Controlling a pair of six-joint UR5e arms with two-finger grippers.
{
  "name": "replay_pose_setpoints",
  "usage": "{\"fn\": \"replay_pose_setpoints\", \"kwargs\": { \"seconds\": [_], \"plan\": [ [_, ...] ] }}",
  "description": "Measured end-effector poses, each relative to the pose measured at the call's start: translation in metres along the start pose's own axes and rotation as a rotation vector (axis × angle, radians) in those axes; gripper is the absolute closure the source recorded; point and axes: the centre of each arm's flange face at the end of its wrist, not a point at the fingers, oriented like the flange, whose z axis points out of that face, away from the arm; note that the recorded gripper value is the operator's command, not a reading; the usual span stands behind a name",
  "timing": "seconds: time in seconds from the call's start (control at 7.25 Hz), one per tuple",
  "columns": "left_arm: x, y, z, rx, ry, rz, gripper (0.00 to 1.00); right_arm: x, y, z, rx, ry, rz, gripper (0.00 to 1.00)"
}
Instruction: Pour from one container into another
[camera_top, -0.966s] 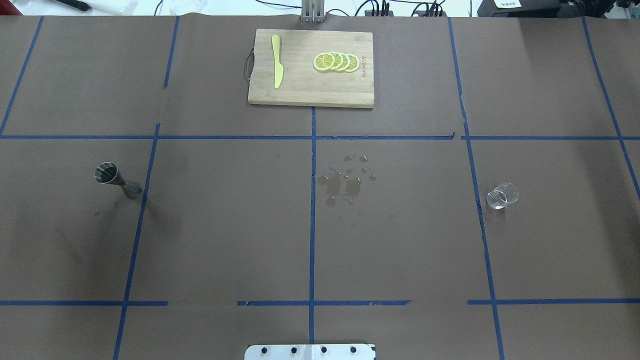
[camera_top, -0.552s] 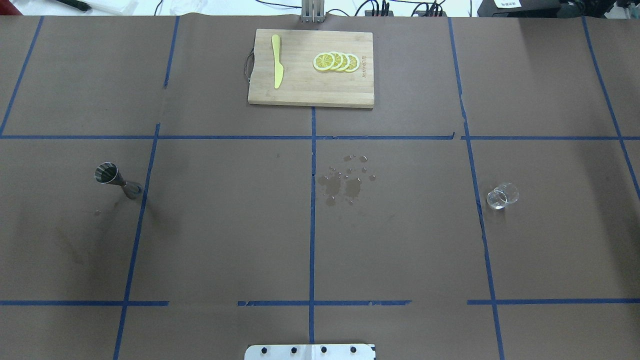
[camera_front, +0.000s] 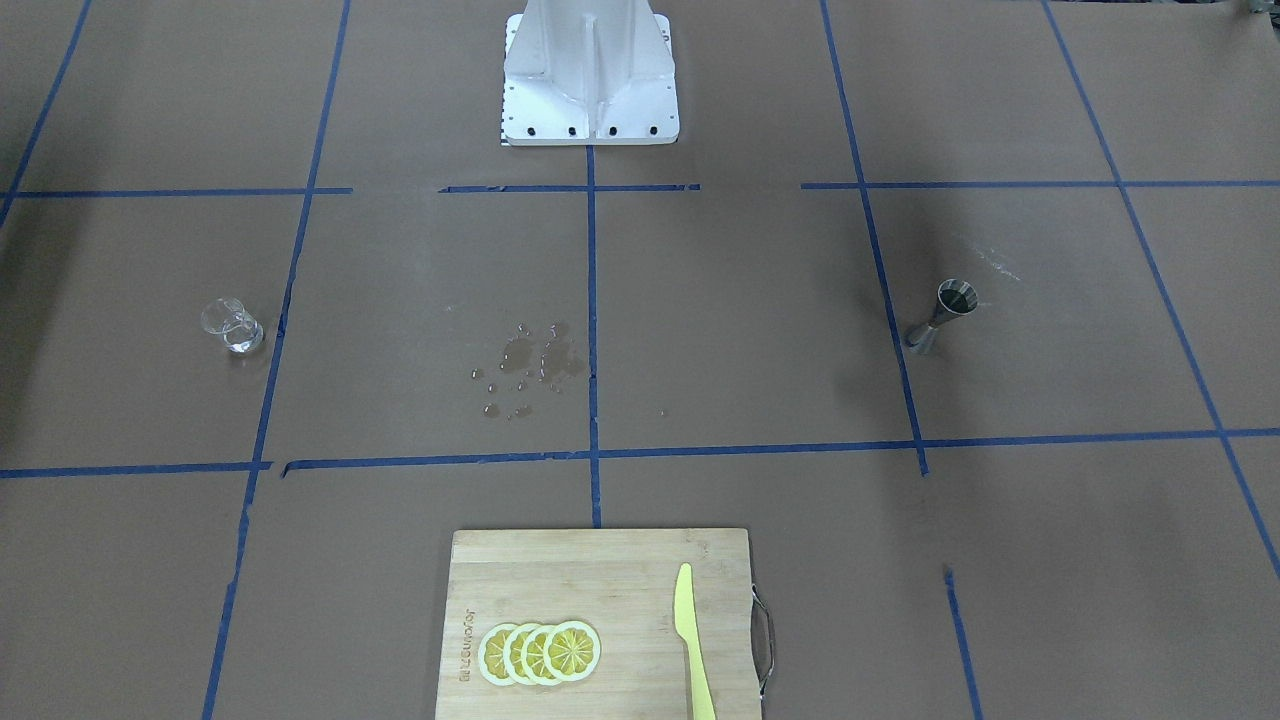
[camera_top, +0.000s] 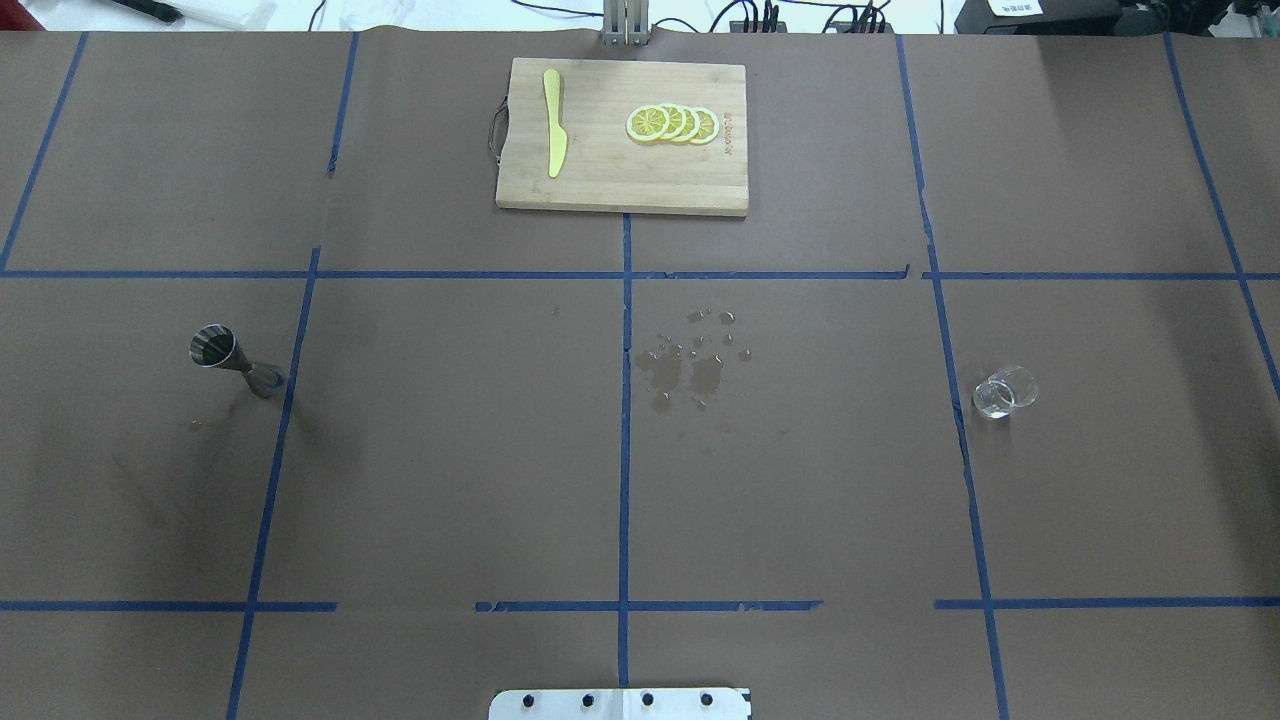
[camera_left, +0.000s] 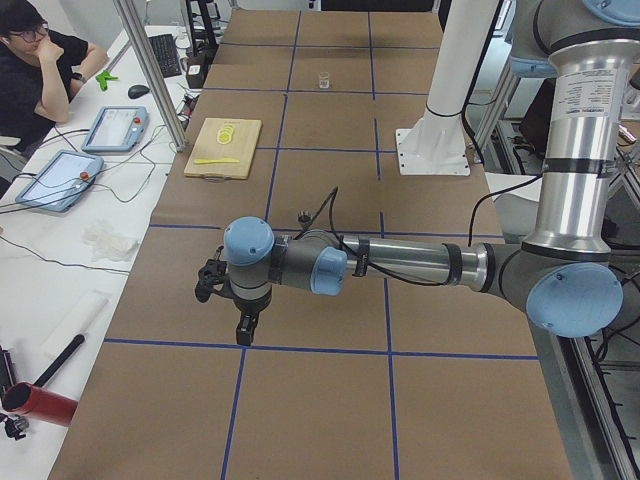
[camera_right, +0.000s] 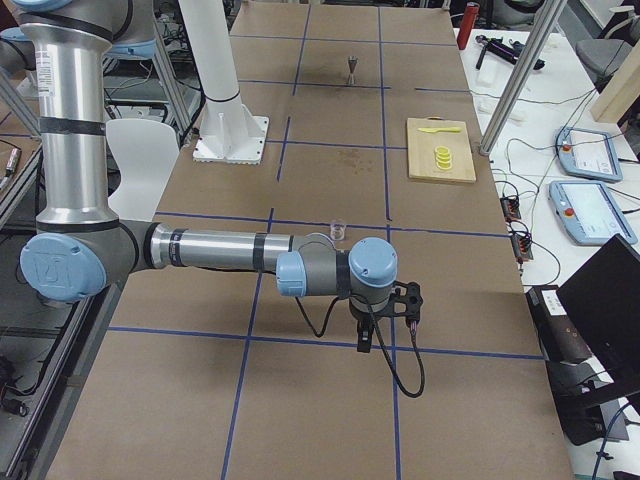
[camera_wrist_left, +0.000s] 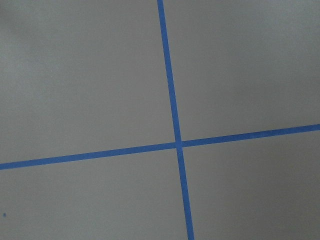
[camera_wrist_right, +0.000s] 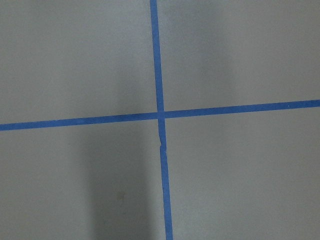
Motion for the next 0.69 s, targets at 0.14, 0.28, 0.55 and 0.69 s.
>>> {"fn": "replay_pose_setpoints", "kwargs": {
  "seconds": [0.14,0.28,0.55,0.69],
  "plan": [
    [0.0001,-0.0002,-0.0001,0.0,0.0,0.0,0.0,0.0,-0.0003,-0.0003,0.001,0.0,0.0,0.0],
    [0.0,0.0,0.0,0.0,0.001,0.001,0.0,-0.0001,-0.0005,-0.0007,0.001,0.0,0.0,0.0],
    [-0.0004,0.0009,0.0005,-0.001,0.001,0.003,0.0,-0.0002,-0.0006,-0.0011,0.002,0.0,0.0,0.0],
    [-0.0008,0.0016,0.0009,-0.002,0.001,0.003,0.0,-0.0002,-0.0006,-0.0011,0.002,0.0,0.0,0.0]
  ]
}}
